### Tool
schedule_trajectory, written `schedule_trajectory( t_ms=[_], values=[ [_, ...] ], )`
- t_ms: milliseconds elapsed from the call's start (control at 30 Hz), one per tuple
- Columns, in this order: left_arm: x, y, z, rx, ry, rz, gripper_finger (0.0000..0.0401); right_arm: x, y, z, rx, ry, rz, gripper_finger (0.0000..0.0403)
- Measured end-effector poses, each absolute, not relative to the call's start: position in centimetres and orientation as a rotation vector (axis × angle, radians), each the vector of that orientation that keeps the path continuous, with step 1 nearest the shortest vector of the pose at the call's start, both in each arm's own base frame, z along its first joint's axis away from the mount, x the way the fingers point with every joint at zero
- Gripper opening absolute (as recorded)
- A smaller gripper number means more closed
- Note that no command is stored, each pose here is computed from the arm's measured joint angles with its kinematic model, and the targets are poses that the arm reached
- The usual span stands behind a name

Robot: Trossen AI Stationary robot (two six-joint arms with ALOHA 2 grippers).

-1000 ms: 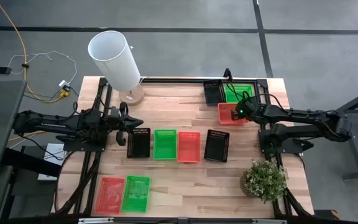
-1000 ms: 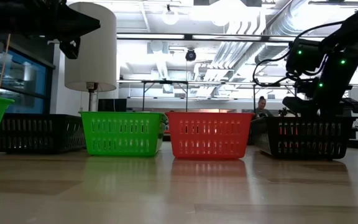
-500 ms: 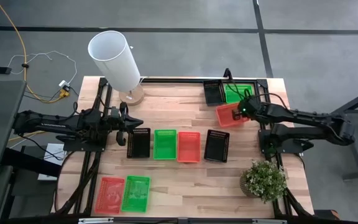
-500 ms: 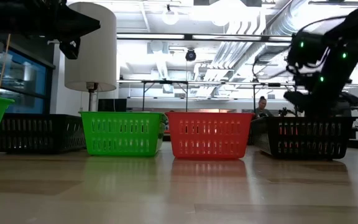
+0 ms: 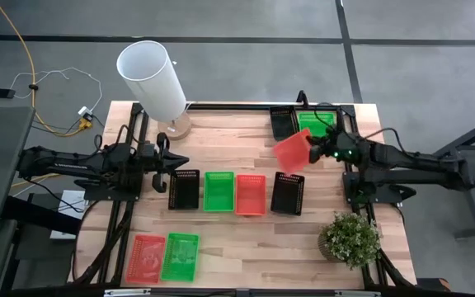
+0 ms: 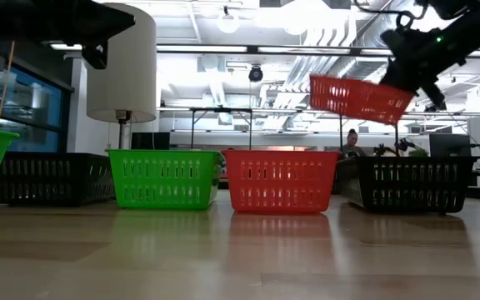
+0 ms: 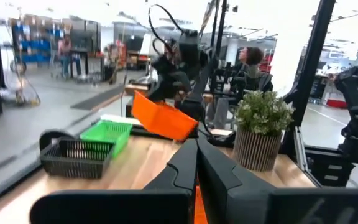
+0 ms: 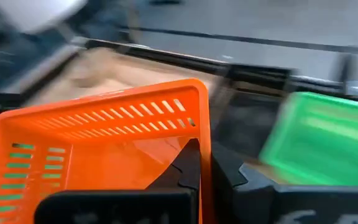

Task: Stack baskets by color
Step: Stack the top orange bin on top of the middle orange bin

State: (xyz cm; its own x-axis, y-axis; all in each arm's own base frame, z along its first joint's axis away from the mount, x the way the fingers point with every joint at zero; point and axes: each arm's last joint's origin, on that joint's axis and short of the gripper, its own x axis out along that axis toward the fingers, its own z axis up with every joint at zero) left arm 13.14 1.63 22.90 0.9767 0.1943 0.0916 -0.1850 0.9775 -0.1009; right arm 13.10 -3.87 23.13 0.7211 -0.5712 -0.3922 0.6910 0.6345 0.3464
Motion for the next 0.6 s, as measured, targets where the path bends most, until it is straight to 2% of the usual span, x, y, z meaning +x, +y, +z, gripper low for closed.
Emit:
schedule_trajectory(
  t_ms=[133,300,600],
  values=[
    [13.1,1.7,23.0,-0.068,-0.107,0.205,0.0,14.3,-2.5,22.4,0.527,0.06,-0.575,0.0001],
    [13.4,1.7,23.0,-0.024,-0.106,0.222,0.0,15.4,-1.6,22.0,0.55,-0.136,-0.472,0.0],
    [13.9,1.7,23.0,-0.042,-0.12,0.202,0.0,17.6,-0.7,22.9,0.437,-0.152,-0.369,0.0]
  ],
)
